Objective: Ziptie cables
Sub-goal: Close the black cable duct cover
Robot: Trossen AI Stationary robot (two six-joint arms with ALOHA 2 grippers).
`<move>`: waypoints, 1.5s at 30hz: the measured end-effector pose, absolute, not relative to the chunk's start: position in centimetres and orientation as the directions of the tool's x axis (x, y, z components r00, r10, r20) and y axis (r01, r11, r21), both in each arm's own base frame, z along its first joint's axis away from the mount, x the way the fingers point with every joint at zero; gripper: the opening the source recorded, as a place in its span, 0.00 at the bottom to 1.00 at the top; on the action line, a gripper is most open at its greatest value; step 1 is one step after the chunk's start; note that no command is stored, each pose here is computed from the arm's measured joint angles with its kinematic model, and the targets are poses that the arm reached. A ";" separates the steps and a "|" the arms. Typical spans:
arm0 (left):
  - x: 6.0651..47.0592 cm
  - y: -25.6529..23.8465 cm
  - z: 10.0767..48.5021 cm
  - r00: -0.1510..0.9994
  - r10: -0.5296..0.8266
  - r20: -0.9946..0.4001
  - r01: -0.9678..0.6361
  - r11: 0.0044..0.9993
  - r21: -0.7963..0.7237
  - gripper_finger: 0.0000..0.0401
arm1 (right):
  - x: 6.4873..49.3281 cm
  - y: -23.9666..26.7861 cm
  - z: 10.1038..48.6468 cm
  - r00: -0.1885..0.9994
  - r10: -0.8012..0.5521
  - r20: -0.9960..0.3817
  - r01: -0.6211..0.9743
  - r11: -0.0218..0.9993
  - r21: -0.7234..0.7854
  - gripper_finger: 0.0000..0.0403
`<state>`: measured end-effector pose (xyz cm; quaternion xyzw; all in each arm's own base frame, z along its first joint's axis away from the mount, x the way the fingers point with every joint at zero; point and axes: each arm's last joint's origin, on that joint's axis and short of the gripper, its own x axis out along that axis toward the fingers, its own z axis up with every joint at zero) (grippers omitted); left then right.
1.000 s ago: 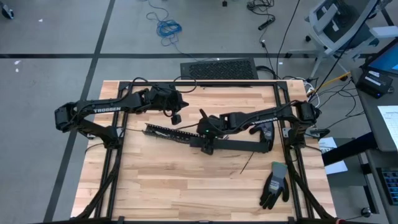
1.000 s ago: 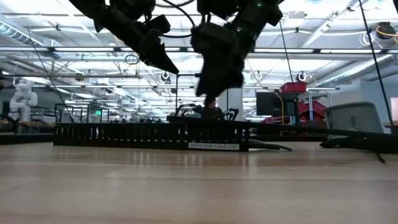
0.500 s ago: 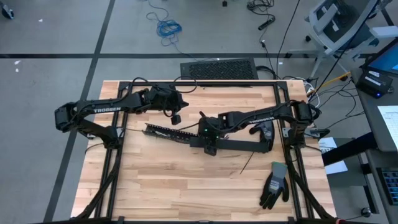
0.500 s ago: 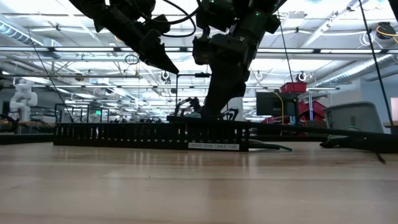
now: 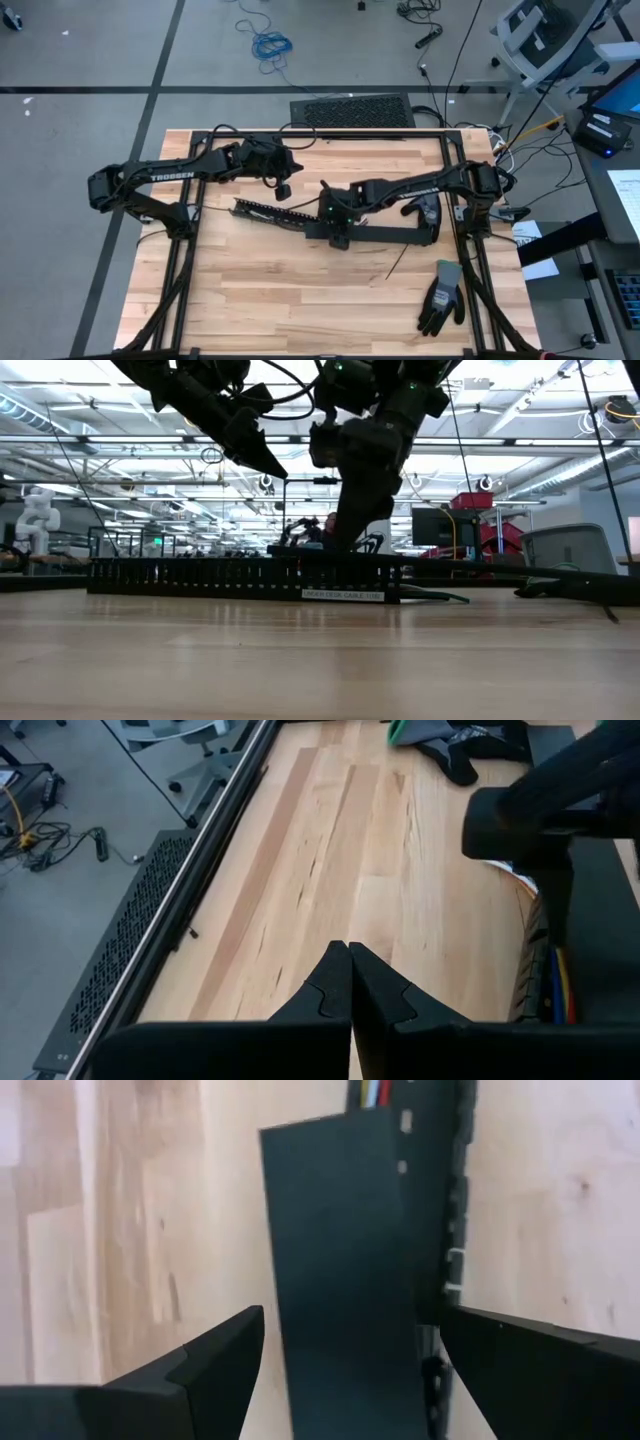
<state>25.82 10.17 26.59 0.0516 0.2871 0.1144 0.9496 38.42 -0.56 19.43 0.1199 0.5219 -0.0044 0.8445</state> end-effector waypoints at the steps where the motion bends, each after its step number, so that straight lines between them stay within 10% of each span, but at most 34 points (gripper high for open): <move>1: 25.8 10.2 26.6 0.809 0.247 -0.533 -0.187 0.969 0.164 0.00 | 38.4 -0.6 19.4 0.453 0.116 -0.884 0.130 0.972 0.194 0.73; 45: 26.2 9.1 26.5 0.784 0.301 -0.543 -0.230 0.953 0.197 0.00 | 38.1 1.0 17.4 0.340 -0.017 -0.940 0.056 0.998 0.003 0.71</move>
